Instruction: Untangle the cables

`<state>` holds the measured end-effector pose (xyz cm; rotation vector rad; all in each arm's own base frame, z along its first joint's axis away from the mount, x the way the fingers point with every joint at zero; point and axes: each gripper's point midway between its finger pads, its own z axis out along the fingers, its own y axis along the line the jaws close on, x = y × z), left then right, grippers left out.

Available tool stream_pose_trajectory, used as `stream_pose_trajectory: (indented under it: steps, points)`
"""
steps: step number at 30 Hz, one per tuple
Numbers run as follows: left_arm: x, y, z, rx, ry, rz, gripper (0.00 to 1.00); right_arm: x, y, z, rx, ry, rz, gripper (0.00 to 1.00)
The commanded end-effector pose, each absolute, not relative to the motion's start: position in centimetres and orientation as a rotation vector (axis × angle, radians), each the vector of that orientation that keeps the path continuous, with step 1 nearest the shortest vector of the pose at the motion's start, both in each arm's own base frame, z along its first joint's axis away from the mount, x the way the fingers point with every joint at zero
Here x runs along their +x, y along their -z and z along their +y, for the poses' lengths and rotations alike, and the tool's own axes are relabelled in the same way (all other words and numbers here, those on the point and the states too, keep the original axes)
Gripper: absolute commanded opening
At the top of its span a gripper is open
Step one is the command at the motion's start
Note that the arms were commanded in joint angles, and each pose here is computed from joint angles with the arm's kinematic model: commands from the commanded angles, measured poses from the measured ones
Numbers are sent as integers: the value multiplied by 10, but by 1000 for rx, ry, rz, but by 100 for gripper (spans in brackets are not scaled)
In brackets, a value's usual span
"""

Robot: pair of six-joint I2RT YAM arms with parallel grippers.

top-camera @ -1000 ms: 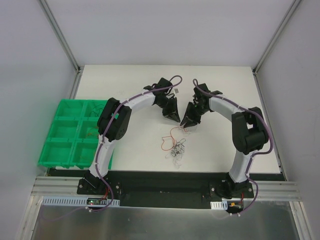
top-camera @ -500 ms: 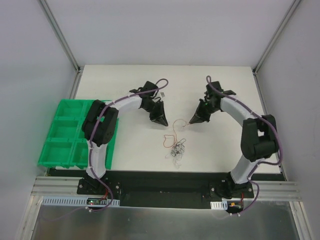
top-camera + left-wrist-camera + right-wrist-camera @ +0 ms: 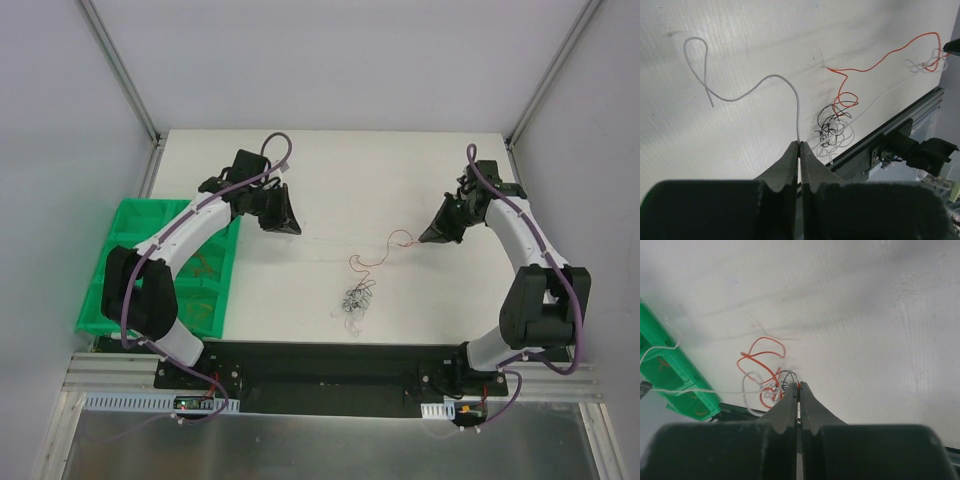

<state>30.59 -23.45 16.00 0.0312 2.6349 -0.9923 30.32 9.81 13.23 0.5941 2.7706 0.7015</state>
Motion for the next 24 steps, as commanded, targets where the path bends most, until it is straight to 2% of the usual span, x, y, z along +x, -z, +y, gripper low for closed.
stream_pose_trajectory:
  steps: [1,4,6,8,10,14,20,24]
  points:
    - [306,-180,-212,114,821,2581,0,300,-139,41,738,-448,2703,1]
    - [306,-199,-199,150,747,2517,0,297,-142,12,818,-333,2670,0]
    - [305,-212,-197,175,740,2473,0,300,-145,15,809,-392,2665,0]
    - [303,-214,-202,198,776,2471,0,308,-152,34,765,-570,2636,0]
    - [296,-209,-215,246,888,2506,0,317,-166,74,685,-897,2578,0]
    - [287,-194,-225,207,985,2586,0,319,-187,105,559,-1057,2518,0]
    - [293,-190,-204,209,812,2565,0,332,-228,91,571,-1051,2357,0]
    - [301,-199,-186,155,695,2519,0,348,-259,74,713,-1142,2187,1]
